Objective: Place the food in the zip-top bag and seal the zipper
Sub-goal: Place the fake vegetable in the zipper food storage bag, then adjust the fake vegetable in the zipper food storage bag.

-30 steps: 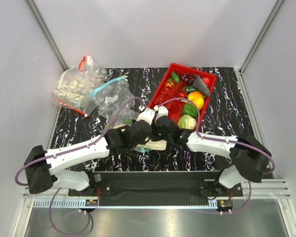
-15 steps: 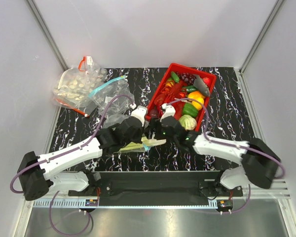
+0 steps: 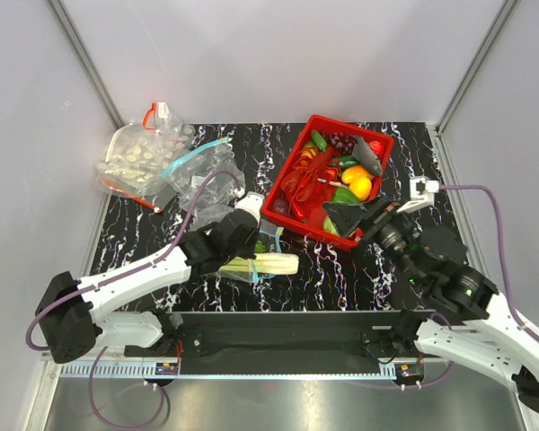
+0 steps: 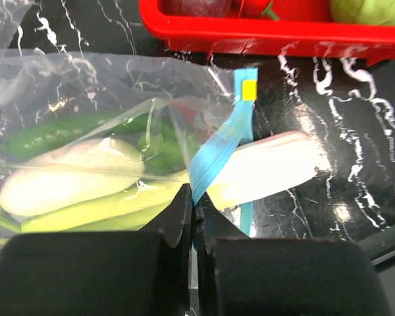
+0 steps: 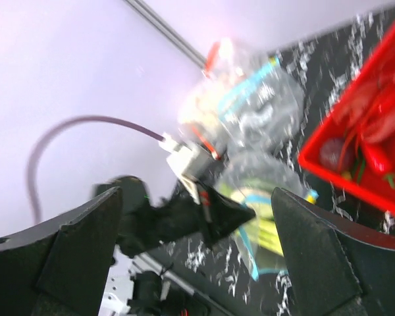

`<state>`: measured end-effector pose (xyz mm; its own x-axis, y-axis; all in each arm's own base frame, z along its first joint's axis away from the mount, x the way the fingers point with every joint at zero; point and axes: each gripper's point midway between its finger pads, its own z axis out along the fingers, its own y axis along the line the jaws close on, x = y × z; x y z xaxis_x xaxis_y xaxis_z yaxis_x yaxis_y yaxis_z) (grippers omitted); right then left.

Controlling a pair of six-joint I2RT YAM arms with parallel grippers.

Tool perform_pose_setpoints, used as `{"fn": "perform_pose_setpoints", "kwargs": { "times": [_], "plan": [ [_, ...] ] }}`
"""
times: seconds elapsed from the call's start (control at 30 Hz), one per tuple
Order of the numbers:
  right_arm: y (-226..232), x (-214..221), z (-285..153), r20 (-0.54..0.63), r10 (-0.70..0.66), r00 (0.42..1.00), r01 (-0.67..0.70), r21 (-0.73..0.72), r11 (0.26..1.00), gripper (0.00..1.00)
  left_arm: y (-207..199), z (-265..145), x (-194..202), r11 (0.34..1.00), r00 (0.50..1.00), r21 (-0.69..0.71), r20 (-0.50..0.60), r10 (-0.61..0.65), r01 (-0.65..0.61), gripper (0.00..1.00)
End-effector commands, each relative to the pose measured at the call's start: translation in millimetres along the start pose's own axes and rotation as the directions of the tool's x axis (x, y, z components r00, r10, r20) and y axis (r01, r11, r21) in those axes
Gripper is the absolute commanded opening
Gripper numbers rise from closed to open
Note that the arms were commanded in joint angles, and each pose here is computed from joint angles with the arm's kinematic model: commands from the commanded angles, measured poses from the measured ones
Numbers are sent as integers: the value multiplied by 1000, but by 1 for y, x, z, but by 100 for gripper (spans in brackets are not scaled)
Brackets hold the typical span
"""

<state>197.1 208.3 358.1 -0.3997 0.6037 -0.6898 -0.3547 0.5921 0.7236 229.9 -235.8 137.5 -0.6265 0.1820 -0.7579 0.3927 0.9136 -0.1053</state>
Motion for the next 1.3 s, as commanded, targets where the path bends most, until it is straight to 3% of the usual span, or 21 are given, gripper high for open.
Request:
{"fn": "perform_pose_setpoints", "kwargs": {
  "times": [0.0,0.13,0.37,0.43,0.63,0.77,0.8,1.03,1.27],
  "plan": [
    [3,-23,-7,77,-77,994,77,0,997,100,2,5,-9,1000,1000,-24,22,-10,11,0],
    [-15,-29,-8,104,-163,981,156,75,985,100,14,2,-13,997,999,-79,38,-9,12,0],
    [-11,-26,-22,122,-130,984,133,-10,991,100,21,3,-8,996,998,-81,56,-24,29,0],
    [-22,-21,-19,92,-138,986,134,49,990,100,19,4,-7,997,999,-72,50,-20,24,0],
    [-40,39,-3,-203,-228,952,250,92,964,100,12,-1,-12,999,998,-31,58,-26,28,0],
    [-44,66,1,-259,-186,948,208,60,976,100,6,-4,-16,1000,998,-3,53,-15,15,0],
    [-37,79,-1,-304,-207,930,212,-17,977,100,3,-4,-16,1000,999,17,49,-12,11,0],
    [-78,132,0,-409,-109,906,151,70,986,100,-6,-5,-18,999,998,48,56,13,-16,0],
    [-116,179,16,-487,-48,872,150,173,973,90,-17,0,-28,998,998,52,52,39,-42,0]
  ]
}}
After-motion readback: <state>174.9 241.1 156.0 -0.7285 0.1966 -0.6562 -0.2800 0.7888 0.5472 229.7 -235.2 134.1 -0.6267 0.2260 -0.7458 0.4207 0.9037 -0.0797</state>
